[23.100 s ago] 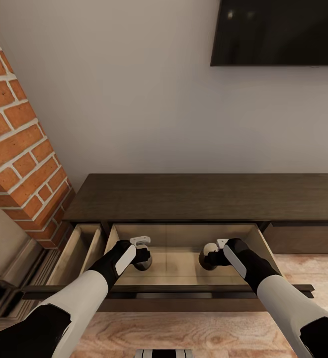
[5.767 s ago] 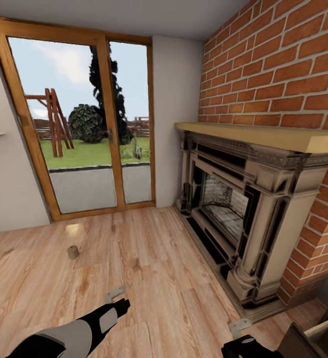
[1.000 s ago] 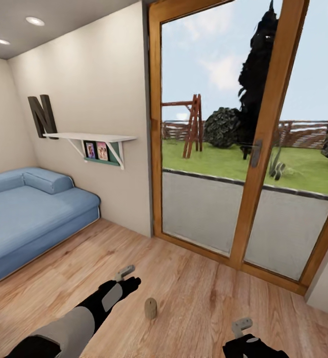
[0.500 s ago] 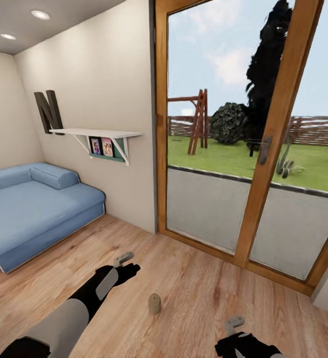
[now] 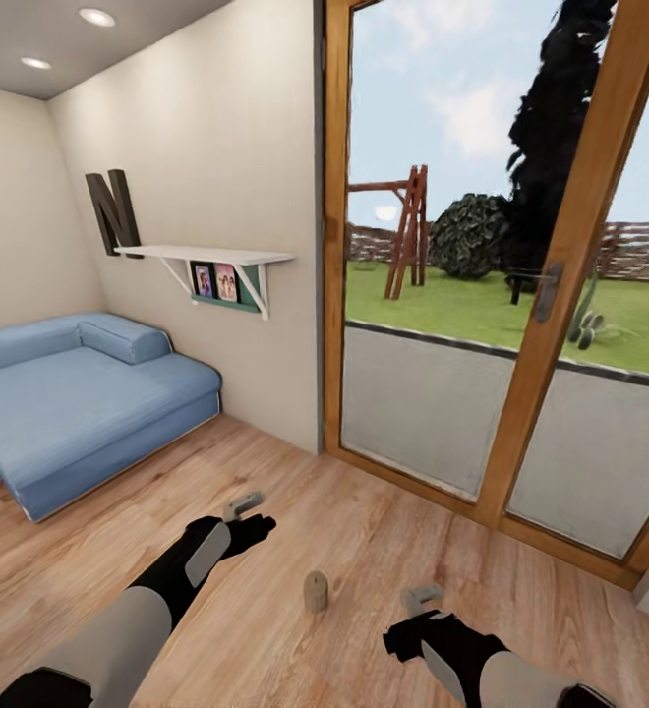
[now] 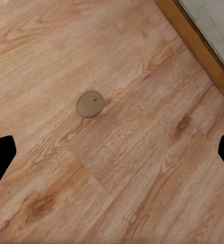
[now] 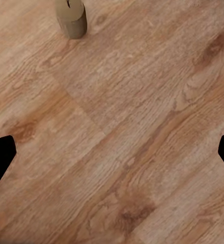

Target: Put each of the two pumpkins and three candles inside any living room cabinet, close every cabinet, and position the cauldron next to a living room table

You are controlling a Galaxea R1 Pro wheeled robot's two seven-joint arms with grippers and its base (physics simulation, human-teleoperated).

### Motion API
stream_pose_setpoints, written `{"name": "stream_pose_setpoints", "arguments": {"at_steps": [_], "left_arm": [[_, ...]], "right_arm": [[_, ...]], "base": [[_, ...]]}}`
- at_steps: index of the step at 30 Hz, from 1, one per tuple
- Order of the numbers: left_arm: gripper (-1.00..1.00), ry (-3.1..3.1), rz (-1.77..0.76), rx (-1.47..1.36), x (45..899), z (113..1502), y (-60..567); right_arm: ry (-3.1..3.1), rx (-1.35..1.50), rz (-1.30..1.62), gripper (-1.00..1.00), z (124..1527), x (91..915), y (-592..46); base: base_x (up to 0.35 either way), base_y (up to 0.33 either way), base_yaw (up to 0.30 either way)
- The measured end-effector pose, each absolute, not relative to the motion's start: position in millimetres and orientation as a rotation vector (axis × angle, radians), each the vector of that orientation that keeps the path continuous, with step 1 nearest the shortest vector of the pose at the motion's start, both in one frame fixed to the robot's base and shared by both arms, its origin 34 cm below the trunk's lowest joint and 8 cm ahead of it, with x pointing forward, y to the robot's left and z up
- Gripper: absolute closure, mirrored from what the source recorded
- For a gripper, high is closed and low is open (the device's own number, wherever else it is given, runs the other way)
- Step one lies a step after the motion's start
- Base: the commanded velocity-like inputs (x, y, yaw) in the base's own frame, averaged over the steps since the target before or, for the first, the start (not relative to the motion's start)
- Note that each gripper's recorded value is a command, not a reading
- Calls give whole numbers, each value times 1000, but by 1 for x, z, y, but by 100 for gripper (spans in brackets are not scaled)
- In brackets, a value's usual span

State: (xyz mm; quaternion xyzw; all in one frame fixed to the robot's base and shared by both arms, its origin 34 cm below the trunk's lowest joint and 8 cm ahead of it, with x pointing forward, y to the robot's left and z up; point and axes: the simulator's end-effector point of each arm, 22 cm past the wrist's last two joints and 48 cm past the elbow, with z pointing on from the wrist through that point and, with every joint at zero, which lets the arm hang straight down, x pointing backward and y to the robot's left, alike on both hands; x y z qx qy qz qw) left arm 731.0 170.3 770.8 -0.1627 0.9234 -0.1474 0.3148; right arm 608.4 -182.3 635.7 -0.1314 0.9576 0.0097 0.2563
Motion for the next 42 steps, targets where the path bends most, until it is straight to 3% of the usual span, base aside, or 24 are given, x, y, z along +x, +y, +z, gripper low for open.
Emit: {"name": "stream_pose_setpoints", "arguments": {"at_steps": [16, 32, 42], "left_arm": [[-100, 2466, -374, -434, 729, 758, 171], [-100, 2518, -390, -413, 725, 750, 163], [-100, 2508, -414, -404, 728, 756, 152]], "right_arm": [[2509, -367, 56, -100, 675, 661, -128], [2504, -351, 53, -100, 671, 664, -118], [2496, -356, 63, -100, 672, 664, -111]], "base": [[9, 0, 121], [279, -41, 102], [22, -5, 3]]}}
